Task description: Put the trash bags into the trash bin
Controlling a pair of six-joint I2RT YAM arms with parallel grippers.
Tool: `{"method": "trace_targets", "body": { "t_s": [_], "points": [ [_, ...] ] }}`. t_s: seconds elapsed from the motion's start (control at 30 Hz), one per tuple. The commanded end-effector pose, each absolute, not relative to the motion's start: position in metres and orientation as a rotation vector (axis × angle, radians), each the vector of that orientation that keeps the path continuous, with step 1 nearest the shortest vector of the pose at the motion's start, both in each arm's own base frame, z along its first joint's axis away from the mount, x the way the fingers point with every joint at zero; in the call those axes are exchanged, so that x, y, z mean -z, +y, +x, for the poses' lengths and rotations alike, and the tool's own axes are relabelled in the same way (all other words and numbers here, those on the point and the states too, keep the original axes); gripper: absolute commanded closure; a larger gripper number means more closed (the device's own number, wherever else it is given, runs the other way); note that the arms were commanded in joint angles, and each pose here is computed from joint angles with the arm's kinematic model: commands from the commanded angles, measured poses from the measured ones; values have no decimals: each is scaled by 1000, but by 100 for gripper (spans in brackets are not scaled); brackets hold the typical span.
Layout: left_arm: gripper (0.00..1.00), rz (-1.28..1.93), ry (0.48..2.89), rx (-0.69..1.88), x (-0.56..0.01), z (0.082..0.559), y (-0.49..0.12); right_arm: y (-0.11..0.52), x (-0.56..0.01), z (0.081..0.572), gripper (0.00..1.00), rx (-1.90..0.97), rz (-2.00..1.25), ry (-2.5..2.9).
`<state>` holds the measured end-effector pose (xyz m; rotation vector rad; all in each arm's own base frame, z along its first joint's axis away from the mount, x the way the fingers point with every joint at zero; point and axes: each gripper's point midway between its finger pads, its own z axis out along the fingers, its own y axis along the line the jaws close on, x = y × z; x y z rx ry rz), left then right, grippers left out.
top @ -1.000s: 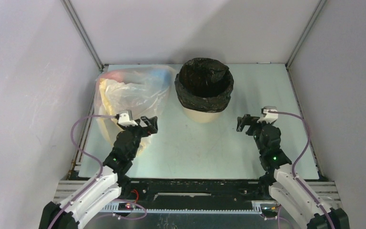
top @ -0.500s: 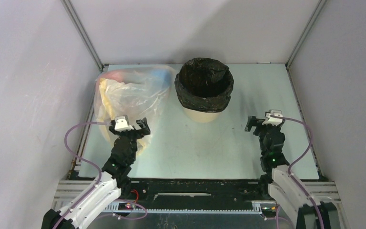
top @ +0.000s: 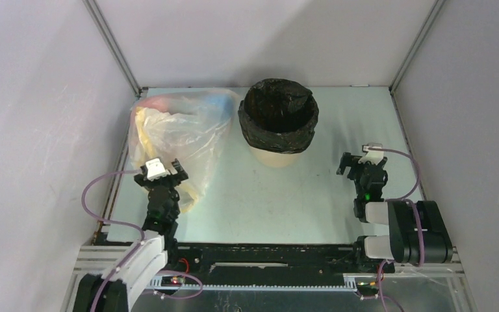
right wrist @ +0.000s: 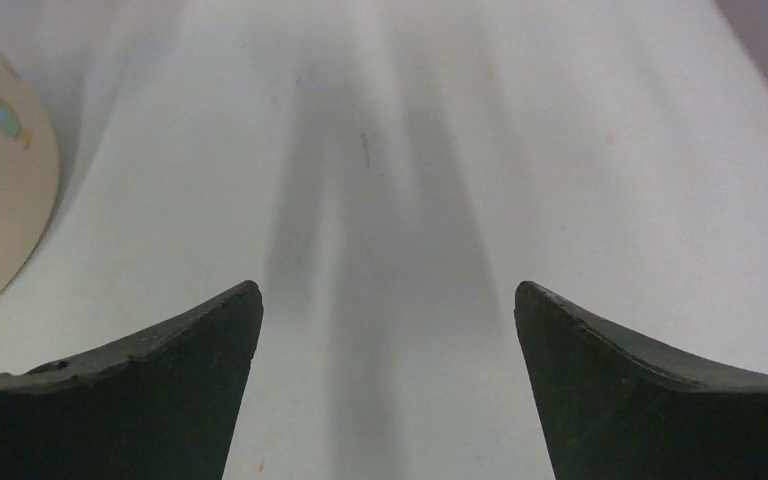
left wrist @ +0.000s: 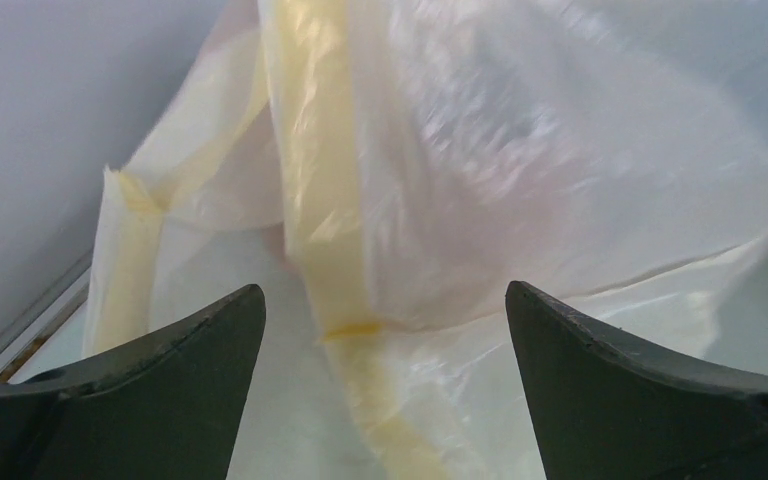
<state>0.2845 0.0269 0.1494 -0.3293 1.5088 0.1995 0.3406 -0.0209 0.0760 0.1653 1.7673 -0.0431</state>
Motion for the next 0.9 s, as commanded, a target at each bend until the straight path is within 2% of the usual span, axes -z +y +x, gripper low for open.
{"method": "trace_targets", "body": {
  "t_s": [0.0,0.27,0.43,0.53,0.87],
  "points": [
    [0,-297,1444,-209,-156,296,38,-2,-106,368,0,-18,33,1697],
    [0,-162,1448,-170,-161,321,35,-12,-106,368,0,35,87,1687],
    [0,-89,1463,-167,-145,338,28,-8,-105,368,0,14,73,1695],
    [0,-155,1559,-213,-136,349,39,-8,-105,369,0,-3,71,1701],
    [0,-221,1555,-229,-137,350,47,-8,-105,369,0,-8,70,1704]
  ]
}}
